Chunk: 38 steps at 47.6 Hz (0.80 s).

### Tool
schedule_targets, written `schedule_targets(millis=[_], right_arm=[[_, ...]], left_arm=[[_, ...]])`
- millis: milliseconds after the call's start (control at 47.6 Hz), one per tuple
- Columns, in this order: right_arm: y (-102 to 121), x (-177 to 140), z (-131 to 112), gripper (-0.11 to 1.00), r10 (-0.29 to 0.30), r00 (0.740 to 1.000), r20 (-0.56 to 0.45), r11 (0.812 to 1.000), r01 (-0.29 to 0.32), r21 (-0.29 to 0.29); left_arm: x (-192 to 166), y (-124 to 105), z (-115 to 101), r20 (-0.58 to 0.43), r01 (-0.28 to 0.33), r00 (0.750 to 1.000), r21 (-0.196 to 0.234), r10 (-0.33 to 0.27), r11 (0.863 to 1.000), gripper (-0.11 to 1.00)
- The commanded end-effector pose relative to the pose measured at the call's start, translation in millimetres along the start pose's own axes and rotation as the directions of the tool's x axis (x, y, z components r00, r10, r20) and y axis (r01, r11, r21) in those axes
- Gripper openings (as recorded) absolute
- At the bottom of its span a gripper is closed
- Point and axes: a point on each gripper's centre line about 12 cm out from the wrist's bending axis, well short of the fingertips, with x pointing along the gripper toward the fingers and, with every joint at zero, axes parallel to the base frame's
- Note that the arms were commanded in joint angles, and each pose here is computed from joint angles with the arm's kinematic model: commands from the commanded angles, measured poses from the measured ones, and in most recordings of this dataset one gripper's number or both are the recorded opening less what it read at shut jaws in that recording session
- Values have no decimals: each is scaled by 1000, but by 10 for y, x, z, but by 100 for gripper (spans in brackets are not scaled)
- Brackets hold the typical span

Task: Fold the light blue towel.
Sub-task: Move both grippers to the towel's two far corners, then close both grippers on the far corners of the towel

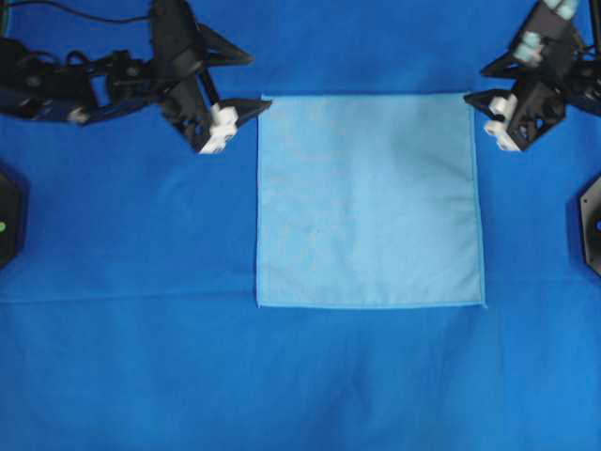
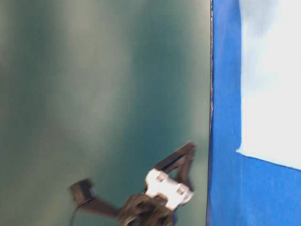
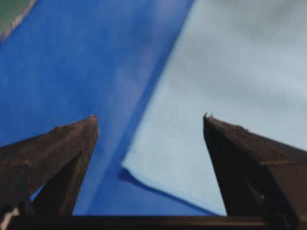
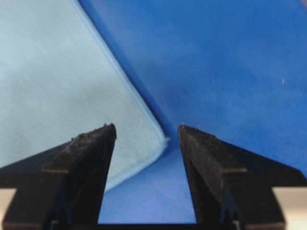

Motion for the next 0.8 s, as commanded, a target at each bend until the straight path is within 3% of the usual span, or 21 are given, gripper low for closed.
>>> schedule_targets(millis=[0, 336, 525, 609, 777], right_arm=[[-48, 147, 48, 57, -8, 1000, -21, 1000, 8, -5], [-87, 477, -65, 57, -6, 994, -106, 1000, 5, -15], [-91, 491, -81, 54, -7, 993, -116, 1000, 4, -19], [-90, 487, -89, 44, -7, 993, -121, 1000, 4, -22], [-90, 483, -122, 1, -7, 989, -148, 1000, 3, -25]], left_arm=[[155, 78, 3, -2, -19, 1000, -8, 19, 1000, 84], [548, 231, -370, -106, -51, 993, -17, 49, 999, 84], [557, 230, -448, -155, -43, 987, 25, 47, 999, 77], [562, 216, -479, -191, -34, 981, 45, 43, 998, 62], [581, 177, -502, -245, -7, 969, 106, 33, 994, 15]])
